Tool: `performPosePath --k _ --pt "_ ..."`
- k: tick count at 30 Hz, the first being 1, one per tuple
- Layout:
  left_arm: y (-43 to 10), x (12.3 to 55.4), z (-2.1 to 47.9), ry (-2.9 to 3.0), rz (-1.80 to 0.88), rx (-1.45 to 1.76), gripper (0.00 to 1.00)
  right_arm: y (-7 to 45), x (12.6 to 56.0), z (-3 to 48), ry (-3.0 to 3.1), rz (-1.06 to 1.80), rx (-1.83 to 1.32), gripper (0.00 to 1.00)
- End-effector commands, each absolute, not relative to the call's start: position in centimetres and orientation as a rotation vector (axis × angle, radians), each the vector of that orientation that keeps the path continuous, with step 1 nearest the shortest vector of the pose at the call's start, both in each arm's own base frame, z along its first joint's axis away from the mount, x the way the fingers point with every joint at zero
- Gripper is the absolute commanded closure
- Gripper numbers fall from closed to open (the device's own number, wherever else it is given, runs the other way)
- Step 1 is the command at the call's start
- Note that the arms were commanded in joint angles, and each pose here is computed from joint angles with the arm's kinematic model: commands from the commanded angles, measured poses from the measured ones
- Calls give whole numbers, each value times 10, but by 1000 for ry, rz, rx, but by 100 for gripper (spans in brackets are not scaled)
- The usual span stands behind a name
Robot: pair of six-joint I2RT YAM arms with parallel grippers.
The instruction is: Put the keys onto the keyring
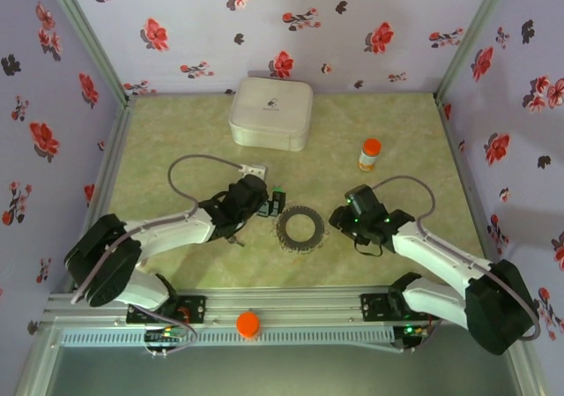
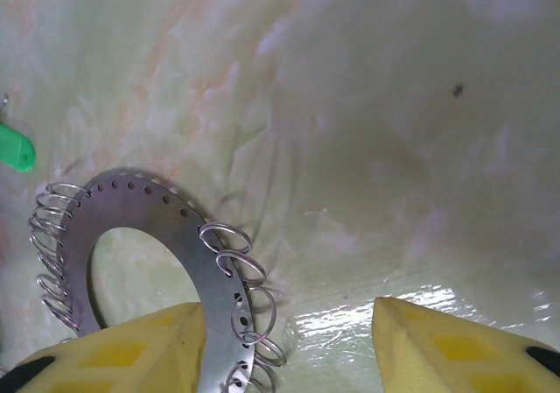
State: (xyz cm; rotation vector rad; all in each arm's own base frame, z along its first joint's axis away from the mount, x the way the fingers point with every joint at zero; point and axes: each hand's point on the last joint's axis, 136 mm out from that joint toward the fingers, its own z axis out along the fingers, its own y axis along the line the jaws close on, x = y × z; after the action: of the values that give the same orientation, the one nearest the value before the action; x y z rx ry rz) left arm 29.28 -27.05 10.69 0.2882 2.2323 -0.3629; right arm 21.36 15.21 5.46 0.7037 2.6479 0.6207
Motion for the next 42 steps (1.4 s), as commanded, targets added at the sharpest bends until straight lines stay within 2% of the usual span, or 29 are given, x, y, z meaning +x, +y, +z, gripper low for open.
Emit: performPosePath --k 1,8,14,31,42 --pt "-289 307 121 2127 -413 282 0 166 219 61 2552 775 925 47" --pt "-298 313 130 2071 -455 271 0 166 200 43 2572 731 1046 49" --pt "-296 312 127 2077 -448 273 0 172 196 31 2540 800 1135 50" --pt "-301 306 128 2079 -452 320 0 195 211 30 2549 868 1125 68" --pt "-305 305 129 2077 -455 331 0 198 214 39 2532 899 1133 65"
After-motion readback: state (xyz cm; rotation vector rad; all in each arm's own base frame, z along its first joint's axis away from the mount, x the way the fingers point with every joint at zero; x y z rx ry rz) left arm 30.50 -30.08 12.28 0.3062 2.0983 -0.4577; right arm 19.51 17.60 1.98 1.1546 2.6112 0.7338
